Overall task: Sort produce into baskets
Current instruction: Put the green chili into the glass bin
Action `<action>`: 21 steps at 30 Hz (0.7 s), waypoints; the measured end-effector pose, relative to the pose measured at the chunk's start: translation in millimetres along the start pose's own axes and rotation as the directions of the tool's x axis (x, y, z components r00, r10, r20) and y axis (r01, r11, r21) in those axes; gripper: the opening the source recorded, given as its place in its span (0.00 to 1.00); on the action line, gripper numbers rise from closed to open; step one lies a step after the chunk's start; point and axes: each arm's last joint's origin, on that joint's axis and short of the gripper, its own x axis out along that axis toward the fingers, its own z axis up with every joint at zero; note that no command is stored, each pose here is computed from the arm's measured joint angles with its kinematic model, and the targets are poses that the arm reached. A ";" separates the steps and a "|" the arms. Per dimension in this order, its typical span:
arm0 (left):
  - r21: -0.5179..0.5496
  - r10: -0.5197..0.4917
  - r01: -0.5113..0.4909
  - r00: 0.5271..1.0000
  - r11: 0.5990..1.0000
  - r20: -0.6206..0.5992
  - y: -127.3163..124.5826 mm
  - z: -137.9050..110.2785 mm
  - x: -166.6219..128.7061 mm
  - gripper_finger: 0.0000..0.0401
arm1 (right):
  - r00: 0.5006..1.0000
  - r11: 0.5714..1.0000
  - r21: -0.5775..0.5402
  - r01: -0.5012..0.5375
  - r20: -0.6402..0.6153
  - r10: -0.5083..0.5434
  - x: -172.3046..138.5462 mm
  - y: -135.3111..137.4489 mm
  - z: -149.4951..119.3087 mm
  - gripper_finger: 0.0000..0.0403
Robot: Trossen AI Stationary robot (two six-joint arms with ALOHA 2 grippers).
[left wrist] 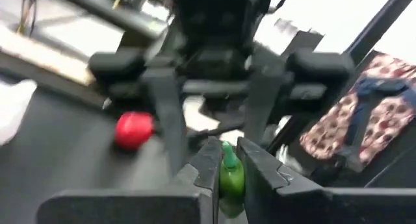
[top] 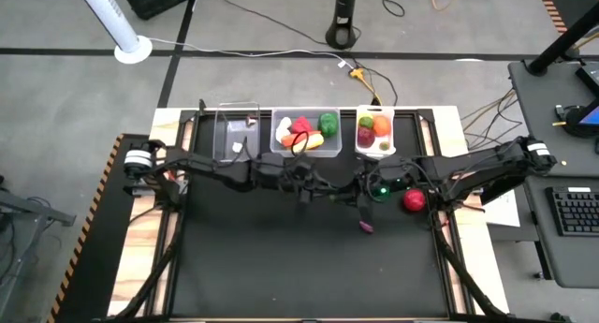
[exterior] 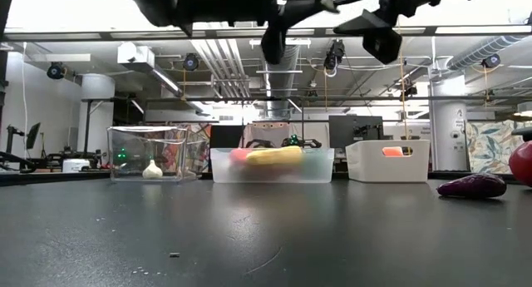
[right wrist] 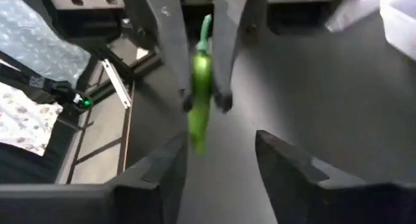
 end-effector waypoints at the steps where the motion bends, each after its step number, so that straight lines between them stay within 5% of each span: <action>1: -0.011 0.022 -0.022 0.999 1.000 -0.029 1.3 0.9 -2.6 0.06 | 1.000 1.000 0.008 0.009 -0.012 -0.009 -0.4 -1.1 -0.9 0.44; 8: -0.011 0.181 -0.187 0.963 0.982 -0.198 5.1 23.9 -39.3 0.06 | 0.990 0.990 0.094 0.105 -0.101 -0.095 -5.1 -11.9 -7.3 0.51; 12: -0.018 0.322 -0.351 0.877 0.936 -0.356 12.0 36.6 -79.4 0.06 | 0.986 0.982 0.130 0.135 -0.114 -0.120 -6.6 -16.6 -6.9 0.52; 15: 0.022 0.499 -0.546 0.747 0.838 -0.439 19.8 45.5 -118.6 0.06 | 0.988 0.981 0.142 0.132 -0.104 -0.118 -7.2 -16.8 -5.6 0.51; 19: 0.105 0.715 -0.789 0.482 0.606 -0.507 38.0 54.6 -172.3 0.06 | 0.987 0.977 0.163 0.134 -0.105 -0.118 -7.2 -16.9 -5.7 0.51; 21: 0.113 0.755 -0.848 0.391 0.518 -0.527 50.2 61.0 -193.6 0.06 | 0.987 0.974 0.180 0.135 -0.106 -0.118 -7.2 -16.9 -5.7 0.51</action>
